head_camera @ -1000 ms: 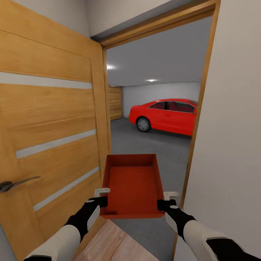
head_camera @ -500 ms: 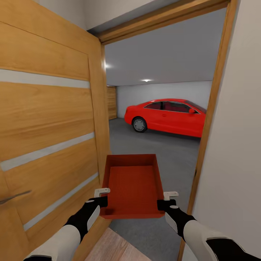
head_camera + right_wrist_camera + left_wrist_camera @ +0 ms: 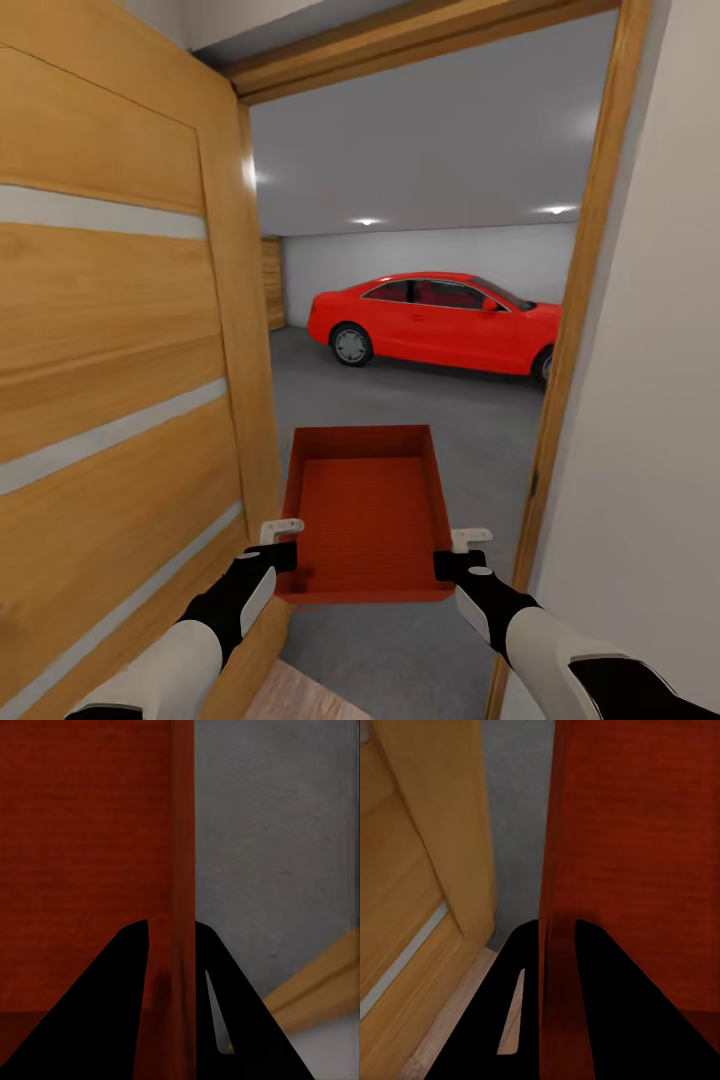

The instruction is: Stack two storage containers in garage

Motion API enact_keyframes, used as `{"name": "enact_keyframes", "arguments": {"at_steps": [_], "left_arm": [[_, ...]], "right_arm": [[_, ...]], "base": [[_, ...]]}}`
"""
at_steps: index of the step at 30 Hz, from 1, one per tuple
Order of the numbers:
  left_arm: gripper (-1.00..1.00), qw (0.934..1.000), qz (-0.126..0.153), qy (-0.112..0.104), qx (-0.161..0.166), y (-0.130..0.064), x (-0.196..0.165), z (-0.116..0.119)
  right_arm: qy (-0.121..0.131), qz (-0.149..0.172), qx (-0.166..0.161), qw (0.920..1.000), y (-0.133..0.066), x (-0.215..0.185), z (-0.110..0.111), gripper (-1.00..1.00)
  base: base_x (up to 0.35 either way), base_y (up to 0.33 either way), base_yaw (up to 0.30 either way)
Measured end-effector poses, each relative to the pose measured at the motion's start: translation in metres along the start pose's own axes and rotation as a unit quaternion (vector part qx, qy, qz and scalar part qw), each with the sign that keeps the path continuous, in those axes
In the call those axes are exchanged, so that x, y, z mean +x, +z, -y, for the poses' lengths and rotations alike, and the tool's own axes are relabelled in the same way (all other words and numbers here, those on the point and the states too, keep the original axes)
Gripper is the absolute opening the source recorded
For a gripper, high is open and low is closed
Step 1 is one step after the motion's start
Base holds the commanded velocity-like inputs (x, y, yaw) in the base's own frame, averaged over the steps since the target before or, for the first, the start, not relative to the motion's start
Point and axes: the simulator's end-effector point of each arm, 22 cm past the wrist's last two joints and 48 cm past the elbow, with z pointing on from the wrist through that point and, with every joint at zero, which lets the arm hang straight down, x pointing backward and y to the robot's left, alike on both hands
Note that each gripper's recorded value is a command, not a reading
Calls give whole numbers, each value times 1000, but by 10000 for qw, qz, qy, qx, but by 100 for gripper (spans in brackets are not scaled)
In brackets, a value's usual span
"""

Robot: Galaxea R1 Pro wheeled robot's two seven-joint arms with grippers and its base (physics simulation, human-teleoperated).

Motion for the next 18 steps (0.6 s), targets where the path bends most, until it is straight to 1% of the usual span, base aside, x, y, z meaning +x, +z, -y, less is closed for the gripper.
{"name": "enact_keyframes", "arguments": {"at_steps": [18], "left_arm": [[-100, 10000, 2, 0, 0, 0, 0, 0]], "right_arm": [[0, 1, 0, 10000, 0, 0, 0, -100]], "base": [[224, 184, -254]]}}
